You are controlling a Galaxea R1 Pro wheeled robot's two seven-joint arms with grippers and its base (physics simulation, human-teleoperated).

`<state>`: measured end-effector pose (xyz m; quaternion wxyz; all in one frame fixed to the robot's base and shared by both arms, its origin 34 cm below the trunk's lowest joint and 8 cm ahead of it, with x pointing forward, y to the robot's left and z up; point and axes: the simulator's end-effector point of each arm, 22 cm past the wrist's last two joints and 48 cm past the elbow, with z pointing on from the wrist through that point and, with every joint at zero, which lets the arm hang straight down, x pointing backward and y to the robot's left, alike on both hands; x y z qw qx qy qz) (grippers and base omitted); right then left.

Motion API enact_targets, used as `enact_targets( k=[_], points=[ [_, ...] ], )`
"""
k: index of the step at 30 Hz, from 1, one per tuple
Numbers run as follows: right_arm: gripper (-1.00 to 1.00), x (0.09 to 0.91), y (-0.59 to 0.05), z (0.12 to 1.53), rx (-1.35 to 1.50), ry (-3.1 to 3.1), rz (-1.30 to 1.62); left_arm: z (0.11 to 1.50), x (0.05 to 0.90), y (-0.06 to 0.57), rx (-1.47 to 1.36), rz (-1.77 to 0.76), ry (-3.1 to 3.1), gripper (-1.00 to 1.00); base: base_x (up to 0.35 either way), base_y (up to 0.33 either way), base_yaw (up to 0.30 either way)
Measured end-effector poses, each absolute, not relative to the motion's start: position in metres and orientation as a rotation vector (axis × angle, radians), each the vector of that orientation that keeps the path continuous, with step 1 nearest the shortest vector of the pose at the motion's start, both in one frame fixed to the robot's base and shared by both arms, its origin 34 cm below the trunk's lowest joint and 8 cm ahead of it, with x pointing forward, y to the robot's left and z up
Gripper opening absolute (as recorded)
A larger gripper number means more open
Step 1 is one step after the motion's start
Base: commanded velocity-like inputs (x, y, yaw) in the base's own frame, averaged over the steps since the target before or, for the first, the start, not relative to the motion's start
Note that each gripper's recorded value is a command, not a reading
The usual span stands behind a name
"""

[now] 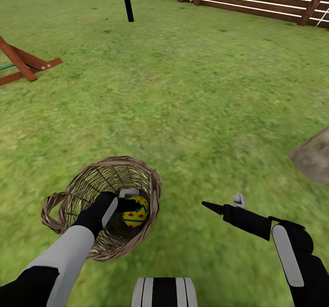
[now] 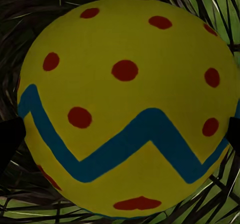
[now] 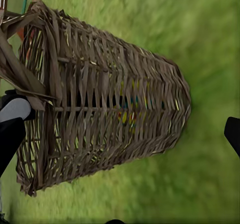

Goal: Take the three Easter eggs out of the wicker basket on the lawn in the garden, then place them on the lawn next to a single tree (choose any tree) so that all three eggs are next to the same tree and none are left in the basket.

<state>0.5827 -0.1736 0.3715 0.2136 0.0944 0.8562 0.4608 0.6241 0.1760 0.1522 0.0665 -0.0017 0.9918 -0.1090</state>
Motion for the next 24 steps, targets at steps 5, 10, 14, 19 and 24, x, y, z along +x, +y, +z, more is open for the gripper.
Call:
enact_targets(
  k=[5,10,14,19,24],
  points=[
    [1.0,0.583,-0.174,0.372,0.262,2.376,1.279,0.152,0.624,0.176,-0.005,-0.329,2.99,1.0,0.0,0.0,0.0],
    [1.0,0.582,-0.174,0.367,0.268,2.383,1.28,0.154,0.632,0.176,0.003,-0.326,2.971,1.0,0.0,0.0,0.0],
    [1.0,0.581,-0.173,0.365,0.271,2.386,1.281,0.154,0.634,0.176,0.007,-0.325,2.965,1.0,0.0,0.0,0.0],
    [1.0,0.581,-0.174,0.365,0.271,2.386,1.281,0.154,0.634,0.176,0.007,-0.325,2.965,1.0,0.0,0.0,0.0],
    [1.0,0.581,-0.174,0.365,0.27,2.387,1.281,0.154,0.634,0.176,0.01,-0.326,2.965,1.0,0.0,0.0,0.0]
  ],
)
